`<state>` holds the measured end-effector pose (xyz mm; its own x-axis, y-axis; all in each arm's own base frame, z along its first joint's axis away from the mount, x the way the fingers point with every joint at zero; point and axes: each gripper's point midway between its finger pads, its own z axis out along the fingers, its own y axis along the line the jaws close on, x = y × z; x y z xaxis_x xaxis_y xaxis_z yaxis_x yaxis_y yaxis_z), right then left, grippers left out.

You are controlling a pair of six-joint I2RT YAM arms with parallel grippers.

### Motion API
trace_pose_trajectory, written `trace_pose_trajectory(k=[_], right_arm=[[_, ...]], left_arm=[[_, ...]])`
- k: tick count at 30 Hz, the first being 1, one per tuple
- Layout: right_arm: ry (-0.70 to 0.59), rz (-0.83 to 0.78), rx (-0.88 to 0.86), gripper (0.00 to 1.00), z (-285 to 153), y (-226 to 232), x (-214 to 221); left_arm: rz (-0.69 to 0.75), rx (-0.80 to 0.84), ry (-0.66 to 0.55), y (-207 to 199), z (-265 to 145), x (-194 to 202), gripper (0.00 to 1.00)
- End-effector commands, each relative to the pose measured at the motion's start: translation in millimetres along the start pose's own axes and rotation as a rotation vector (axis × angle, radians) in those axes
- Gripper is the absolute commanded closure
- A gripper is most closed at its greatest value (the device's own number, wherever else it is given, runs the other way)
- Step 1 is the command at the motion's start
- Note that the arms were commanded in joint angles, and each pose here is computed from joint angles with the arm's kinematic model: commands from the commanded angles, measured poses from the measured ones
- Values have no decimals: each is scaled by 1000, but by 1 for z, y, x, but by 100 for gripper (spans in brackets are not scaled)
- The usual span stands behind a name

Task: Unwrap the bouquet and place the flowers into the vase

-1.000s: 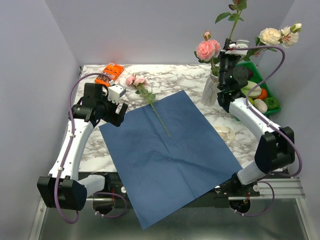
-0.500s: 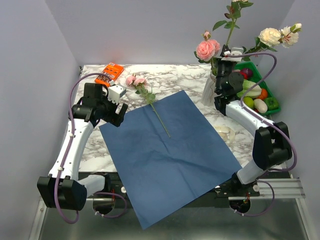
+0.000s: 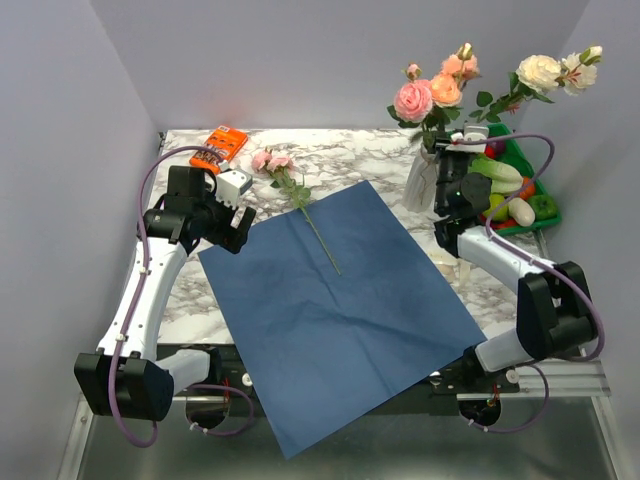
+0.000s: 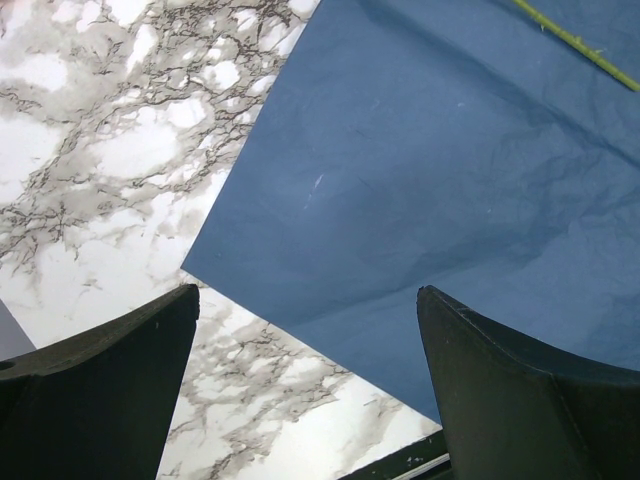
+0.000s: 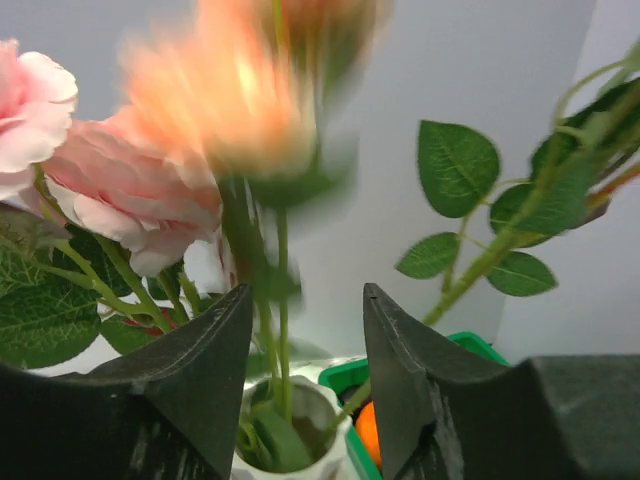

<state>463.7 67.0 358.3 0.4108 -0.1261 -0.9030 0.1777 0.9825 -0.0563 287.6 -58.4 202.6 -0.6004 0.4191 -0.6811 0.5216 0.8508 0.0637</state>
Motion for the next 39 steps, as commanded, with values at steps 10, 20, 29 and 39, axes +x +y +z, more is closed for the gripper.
trace_pose_trajectory(k=[10,20,29,39], right_arm=[[120,117,-190,18,-89,62,-53],[578,112,-552,15,-159,202,2],[1117,-52,-866,20,-232,300,116],[1259,-104,-895,22,-251,322,159]], left_arm=[[-30,8,-51,-2,-11,-15,1],[-100,3,-66,-5,-17,-20,1],[-115,-5,-78,-4,-20,-23,1],[-95,-2,-76,-5,-19,-20,1]])
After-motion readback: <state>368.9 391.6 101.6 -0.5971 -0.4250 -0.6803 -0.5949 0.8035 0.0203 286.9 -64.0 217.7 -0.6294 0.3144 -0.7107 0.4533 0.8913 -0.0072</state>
